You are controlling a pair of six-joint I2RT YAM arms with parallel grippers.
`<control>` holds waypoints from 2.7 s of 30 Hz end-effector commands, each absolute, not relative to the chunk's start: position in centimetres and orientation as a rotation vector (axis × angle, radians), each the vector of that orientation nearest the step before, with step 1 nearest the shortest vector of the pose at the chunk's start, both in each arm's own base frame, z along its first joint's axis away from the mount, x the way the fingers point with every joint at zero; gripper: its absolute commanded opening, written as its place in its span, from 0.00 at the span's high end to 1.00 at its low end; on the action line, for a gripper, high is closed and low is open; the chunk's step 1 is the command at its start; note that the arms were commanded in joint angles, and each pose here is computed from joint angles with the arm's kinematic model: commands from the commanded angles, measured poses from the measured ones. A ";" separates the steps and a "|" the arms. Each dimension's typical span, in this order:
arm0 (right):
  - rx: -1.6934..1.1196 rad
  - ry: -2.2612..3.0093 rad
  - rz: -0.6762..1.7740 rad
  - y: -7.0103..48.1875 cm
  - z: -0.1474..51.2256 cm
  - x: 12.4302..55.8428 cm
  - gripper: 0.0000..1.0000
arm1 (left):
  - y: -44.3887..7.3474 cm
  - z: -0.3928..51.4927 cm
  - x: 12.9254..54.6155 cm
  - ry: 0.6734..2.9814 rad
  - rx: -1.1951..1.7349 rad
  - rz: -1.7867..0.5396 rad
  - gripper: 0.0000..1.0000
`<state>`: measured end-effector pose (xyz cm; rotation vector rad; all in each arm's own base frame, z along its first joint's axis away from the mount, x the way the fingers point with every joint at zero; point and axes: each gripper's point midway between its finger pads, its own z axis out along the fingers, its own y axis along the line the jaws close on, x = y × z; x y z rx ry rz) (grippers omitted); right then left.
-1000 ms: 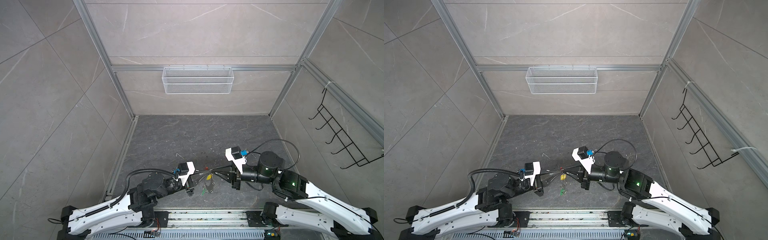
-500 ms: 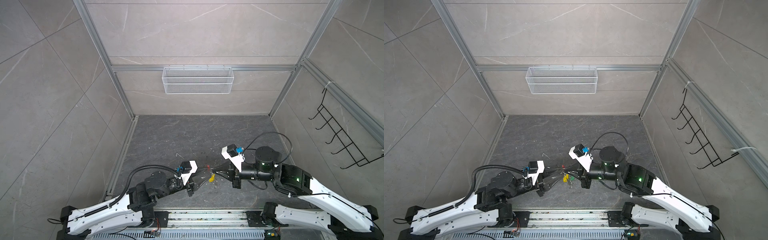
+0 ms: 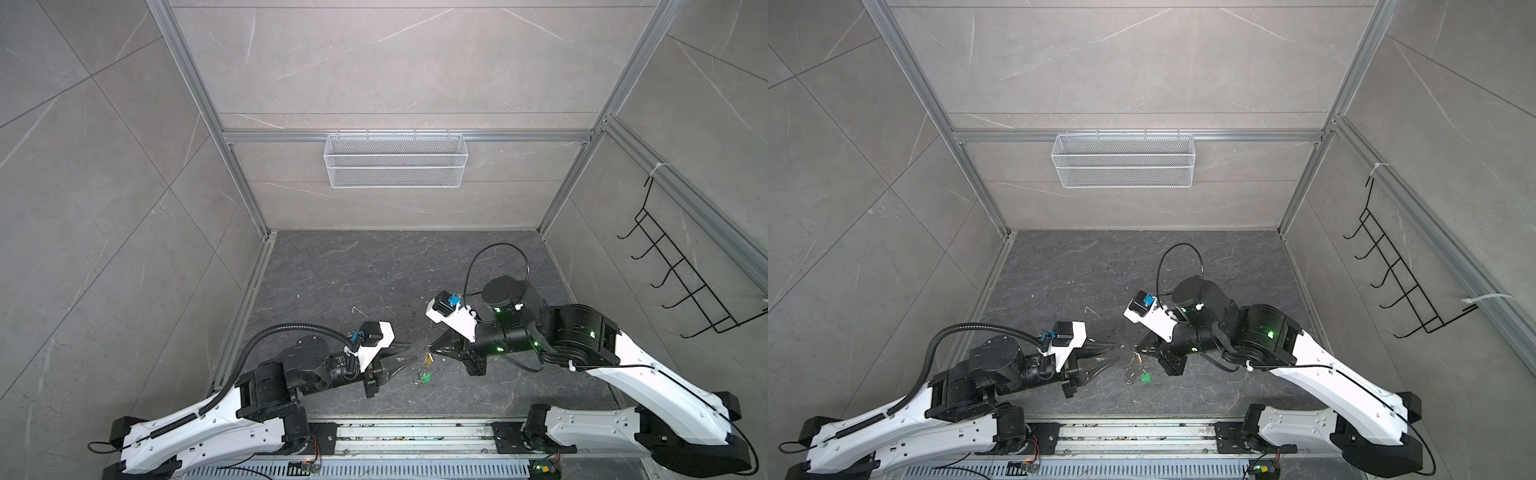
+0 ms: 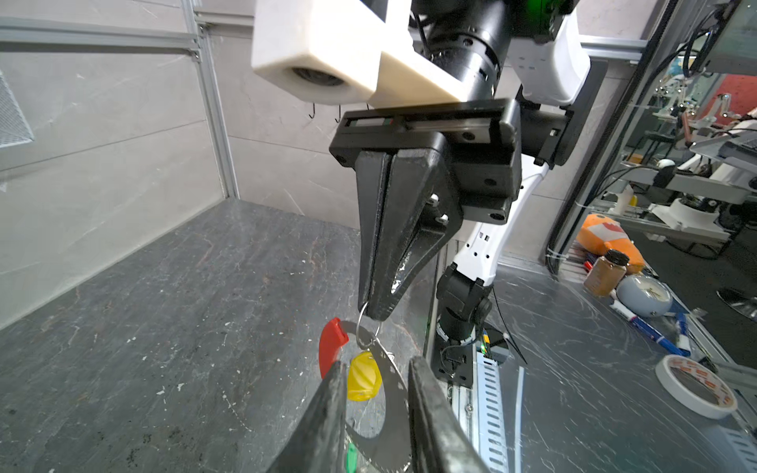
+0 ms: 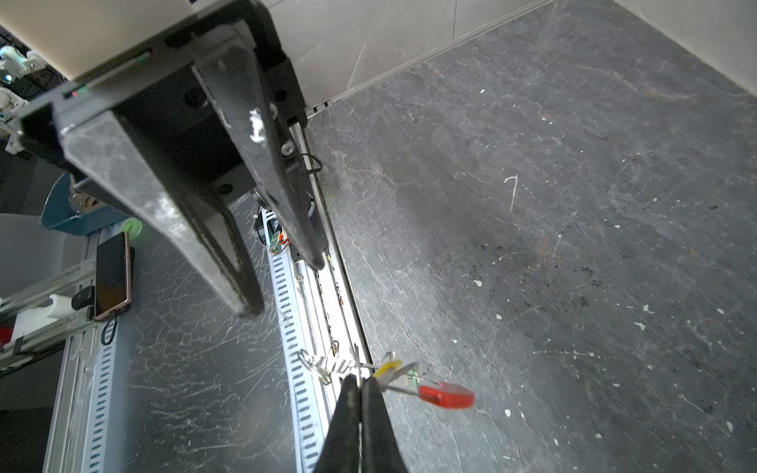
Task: Remove the keys from the keyring
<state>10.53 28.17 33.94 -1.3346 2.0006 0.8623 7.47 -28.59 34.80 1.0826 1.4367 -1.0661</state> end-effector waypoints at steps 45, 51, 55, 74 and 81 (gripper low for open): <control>-1.494 1.976 0.912 28.5 34.1 8.8 1.00 | -31.2 34.8 6.3 1.437 1.210 -1.277 0.85; -1.488 1.981 0.915 28.6 34.0 8.8 1.00 | -31.1 35.0 6.4 1.431 1.198 -1.275 1.00; -1.476 1.971 0.920 28.6 34.1 8.9 1.00 | -31.0 35.3 6.6 1.424 1.180 -1.271 1.00; -0.923 1.855 0.767 25.9 35.2 14.6 0.50 | -29.0 36.0 13.6 1.617 0.672 -1.106 1.00; -0.847 1.875 0.792 26.4 33.3 15.3 0.50 | -28.4 35.8 15.7 1.662 0.551 -1.010 1.00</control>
